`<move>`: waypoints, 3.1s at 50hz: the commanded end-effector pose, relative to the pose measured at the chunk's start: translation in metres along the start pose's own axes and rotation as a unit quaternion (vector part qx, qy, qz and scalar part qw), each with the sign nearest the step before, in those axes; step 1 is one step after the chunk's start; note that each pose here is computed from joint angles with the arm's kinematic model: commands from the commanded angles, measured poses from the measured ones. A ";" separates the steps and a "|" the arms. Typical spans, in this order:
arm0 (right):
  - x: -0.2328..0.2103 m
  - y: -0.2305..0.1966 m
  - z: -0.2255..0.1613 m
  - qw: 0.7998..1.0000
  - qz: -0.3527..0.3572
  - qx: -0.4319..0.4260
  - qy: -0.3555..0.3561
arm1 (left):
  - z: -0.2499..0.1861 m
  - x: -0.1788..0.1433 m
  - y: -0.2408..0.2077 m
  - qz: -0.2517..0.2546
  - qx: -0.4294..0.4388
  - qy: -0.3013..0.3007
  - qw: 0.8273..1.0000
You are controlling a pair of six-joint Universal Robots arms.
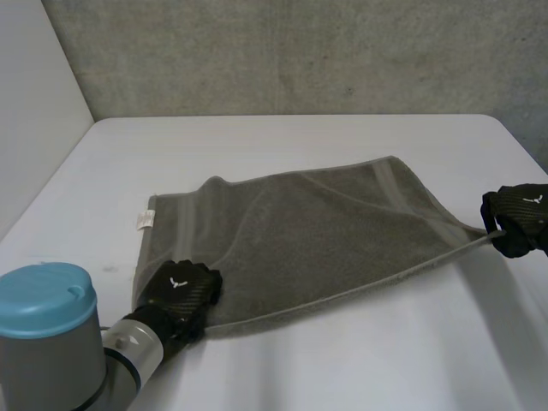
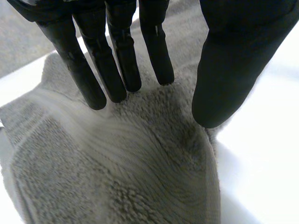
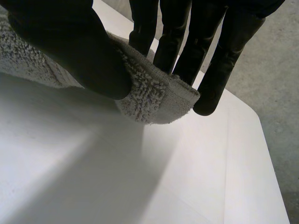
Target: Fold the towel.
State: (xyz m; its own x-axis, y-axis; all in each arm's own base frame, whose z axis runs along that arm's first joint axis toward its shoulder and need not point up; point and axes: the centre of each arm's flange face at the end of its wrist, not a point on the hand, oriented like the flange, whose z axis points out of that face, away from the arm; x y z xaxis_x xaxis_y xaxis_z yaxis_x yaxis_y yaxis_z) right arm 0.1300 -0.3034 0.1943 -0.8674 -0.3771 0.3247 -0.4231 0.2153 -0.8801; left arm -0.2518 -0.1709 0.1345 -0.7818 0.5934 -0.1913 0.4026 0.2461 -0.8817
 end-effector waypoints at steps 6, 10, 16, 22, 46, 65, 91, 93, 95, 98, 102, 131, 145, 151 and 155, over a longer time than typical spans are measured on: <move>0.000 0.001 0.000 1.000 0.001 0.000 -0.001 | 0.011 0.003 0.020 0.004 -0.038 -0.002 0.999; 0.000 0.001 0.000 1.000 0.001 -0.001 0.000 | 0.009 0.005 0.019 0.006 -0.036 0.000 0.999; 0.002 -0.001 0.001 1.000 -0.001 0.002 0.002 | 0.005 0.007 0.017 0.010 -0.035 -0.009 0.999; 0.003 -0.001 0.001 1.000 0.000 0.002 0.004 | -0.005 -0.002 0.001 0.010 -0.006 -0.061 0.998; -0.006 -0.033 -0.057 0.981 -0.156 -0.093 -0.074 | -0.046 -0.047 -0.044 0.031 -0.069 -0.095 0.993; -0.049 -0.017 0.017 0.971 -0.192 -0.118 -0.085 | 0.059 -0.076 -0.048 0.053 -0.088 -0.052 0.993; -0.009 -0.195 0.097 0.899 -0.155 0.350 0.211 | 0.166 -0.143 -0.201 0.135 0.283 -0.174 0.933; 0.002 -0.223 0.076 0.876 -0.126 0.407 0.227 | 0.125 -0.160 -0.262 0.119 0.405 -0.218 0.880; 0.009 -0.244 0.058 0.855 -0.098 0.451 0.235 | 0.106 -0.166 -0.281 0.105 0.449 -0.227 0.858; 0.015 -0.257 0.040 0.847 -0.078 0.474 0.228 | 0.084 -0.172 -0.294 0.077 0.491 -0.220 0.839; -0.003 -0.234 0.041 0.883 -0.088 0.426 0.176 | 0.083 -0.169 -0.283 0.061 0.477 -0.207 0.852; -0.084 -0.015 0.045 0.995 -0.067 0.033 -0.059 | 0.120 -0.126 -0.023 0.044 0.080 -0.061 0.994; -0.034 -0.011 0.039 0.999 -0.044 0.005 -0.001 | 0.085 -0.122 -0.032 0.105 0.019 -0.020 0.994; -0.005 -0.009 0.049 0.998 -0.038 0.021 0.045 | 0.072 -0.121 -0.044 0.096 0.036 -0.031 0.994; 0.001 -0.007 0.050 0.998 -0.037 0.019 0.052 | 0.066 -0.124 -0.045 0.044 0.029 -0.052 0.997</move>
State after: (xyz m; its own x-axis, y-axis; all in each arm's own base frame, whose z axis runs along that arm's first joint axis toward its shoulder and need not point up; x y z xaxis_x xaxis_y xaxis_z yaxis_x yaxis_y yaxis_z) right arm 0.1571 -0.3421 0.1823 -0.8468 -0.3321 0.4155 -0.4841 0.1577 -0.8607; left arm -0.2092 -0.3100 0.1632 -0.7188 0.5795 -0.3842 0.5210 0.0830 -0.8495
